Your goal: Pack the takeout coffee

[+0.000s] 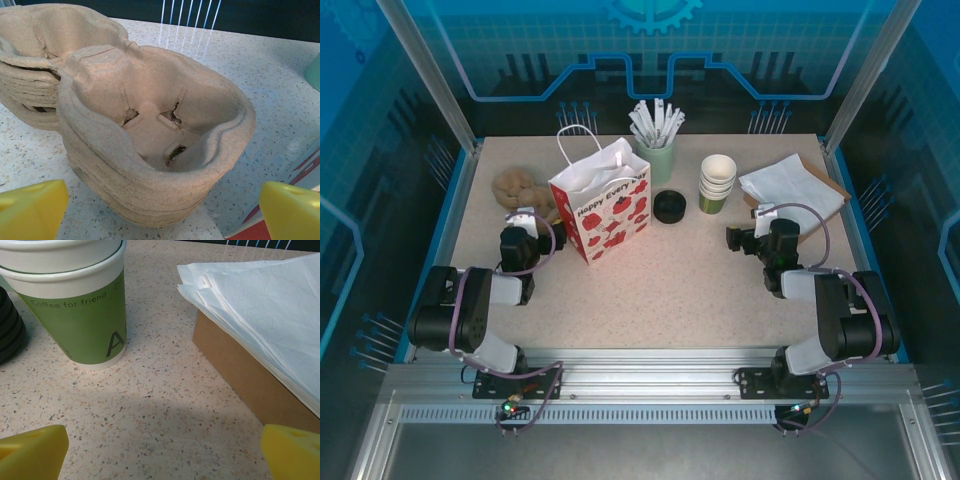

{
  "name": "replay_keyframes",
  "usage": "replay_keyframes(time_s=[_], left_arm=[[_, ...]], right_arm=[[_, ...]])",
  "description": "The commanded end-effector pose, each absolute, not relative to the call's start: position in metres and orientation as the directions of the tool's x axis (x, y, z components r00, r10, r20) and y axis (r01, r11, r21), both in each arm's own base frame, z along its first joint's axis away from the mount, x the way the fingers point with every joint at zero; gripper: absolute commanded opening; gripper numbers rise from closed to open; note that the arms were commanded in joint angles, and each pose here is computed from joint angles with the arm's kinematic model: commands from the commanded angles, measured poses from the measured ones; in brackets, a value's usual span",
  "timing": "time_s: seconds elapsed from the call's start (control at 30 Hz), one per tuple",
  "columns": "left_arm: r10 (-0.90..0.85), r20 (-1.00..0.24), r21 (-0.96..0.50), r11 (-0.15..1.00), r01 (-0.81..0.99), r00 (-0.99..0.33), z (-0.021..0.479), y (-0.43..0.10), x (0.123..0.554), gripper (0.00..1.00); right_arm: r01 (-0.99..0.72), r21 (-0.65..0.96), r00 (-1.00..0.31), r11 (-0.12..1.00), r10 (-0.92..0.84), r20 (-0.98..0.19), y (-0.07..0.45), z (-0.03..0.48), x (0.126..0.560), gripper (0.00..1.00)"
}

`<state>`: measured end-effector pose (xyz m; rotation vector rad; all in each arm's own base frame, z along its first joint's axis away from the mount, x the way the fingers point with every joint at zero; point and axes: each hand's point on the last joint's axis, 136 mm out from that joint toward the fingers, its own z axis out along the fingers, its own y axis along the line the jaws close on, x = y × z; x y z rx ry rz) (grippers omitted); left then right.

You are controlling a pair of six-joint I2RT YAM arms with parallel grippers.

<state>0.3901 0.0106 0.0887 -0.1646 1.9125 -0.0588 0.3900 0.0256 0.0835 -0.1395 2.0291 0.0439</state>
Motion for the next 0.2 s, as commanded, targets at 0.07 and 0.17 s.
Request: replay_keyframes(time_s=[0.07,0.17], left_arm=[[-0.118,-0.939,-0.105,0.993,-0.056,-0.322,0.0945,0.0057,0.3963,0.99],[-0.117,-0.939,-0.106,0.993,-0.054,-0.322,0.0945,0.0051,0.396,0.99]], right_arm=[[-0.146,-0.043,-0.395,0.988,-0.098,-0.913,0.0331,0.0953,0.3986,1.0],[-0.15,-0.042,-0.393,0.988,-0.099,-0.914,0.0334,0.0952,0.3981,1.0]])
